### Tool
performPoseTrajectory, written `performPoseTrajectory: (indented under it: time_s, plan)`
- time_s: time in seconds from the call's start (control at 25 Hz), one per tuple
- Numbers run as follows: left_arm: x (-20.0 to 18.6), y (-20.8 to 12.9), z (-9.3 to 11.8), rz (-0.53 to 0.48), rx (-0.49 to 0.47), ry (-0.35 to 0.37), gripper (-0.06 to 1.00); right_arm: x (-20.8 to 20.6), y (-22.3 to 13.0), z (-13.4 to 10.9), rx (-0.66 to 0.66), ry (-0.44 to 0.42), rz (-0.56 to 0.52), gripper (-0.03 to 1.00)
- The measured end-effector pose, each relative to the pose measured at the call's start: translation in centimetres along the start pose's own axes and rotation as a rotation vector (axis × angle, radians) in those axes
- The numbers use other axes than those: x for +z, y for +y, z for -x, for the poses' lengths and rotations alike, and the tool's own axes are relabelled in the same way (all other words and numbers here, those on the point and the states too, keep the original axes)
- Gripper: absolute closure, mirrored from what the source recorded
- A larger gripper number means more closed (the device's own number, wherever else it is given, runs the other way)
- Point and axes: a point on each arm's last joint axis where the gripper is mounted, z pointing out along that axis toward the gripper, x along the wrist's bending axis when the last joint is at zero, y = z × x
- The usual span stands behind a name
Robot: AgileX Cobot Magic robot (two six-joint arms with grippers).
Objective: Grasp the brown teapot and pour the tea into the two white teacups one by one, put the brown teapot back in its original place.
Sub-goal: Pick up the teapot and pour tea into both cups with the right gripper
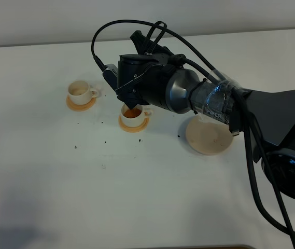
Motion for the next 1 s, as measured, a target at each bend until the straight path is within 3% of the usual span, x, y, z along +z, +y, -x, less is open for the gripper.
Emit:
performPoseTrajectory:
  time_s: [1.0]
  plan:
    - [0.00,0.00,0.00,0.000,0.000,0.000,0.69,-0.32,0.17,0.28,-0.083,-0.029,-0.018,0.88]
